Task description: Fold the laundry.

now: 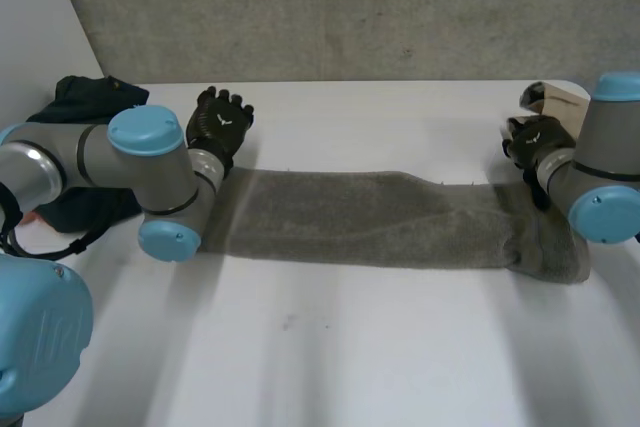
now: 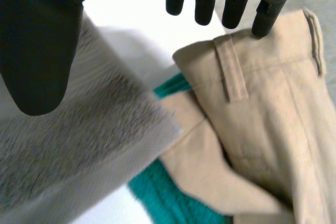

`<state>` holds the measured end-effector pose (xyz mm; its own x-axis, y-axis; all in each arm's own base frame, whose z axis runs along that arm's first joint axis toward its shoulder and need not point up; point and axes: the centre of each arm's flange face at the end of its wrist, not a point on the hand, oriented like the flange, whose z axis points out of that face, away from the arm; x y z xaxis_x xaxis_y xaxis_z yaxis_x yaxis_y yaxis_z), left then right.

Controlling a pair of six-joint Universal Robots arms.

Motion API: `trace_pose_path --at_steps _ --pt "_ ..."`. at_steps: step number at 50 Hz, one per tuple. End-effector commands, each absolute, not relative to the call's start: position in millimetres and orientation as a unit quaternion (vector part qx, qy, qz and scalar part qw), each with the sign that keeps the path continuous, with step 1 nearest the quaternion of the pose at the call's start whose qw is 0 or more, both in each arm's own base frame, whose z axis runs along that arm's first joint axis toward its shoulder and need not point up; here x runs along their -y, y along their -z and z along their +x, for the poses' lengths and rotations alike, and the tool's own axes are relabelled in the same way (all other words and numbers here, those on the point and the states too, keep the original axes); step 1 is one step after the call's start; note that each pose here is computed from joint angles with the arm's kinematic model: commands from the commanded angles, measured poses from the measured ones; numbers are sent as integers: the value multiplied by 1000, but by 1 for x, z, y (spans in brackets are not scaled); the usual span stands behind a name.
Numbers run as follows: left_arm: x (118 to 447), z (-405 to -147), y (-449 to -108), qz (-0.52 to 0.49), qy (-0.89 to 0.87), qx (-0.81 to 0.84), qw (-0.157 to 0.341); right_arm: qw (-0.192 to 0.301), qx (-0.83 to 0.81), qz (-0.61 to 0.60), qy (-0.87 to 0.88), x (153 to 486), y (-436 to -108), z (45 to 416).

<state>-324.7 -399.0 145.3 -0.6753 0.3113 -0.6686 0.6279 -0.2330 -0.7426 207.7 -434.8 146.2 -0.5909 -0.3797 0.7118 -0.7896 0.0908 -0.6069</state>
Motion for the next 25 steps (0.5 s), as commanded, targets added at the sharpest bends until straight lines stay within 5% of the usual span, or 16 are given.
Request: trace_pose_path --at_steps 1,9,13,25 --pt "382 -338 -186 350 724 -588 87 141 722 314 -600 421 -211 208" --pt "352 -318 -211 328 719 -609 72 62 790 298 -532 356 -212 198" --pt "339 -312 -207 335 706 -620 70 43 840 250 -480 334 -189 164" --pt "321 -314 -191 354 686 -632 61 46 838 219 -497 335 -136 140"
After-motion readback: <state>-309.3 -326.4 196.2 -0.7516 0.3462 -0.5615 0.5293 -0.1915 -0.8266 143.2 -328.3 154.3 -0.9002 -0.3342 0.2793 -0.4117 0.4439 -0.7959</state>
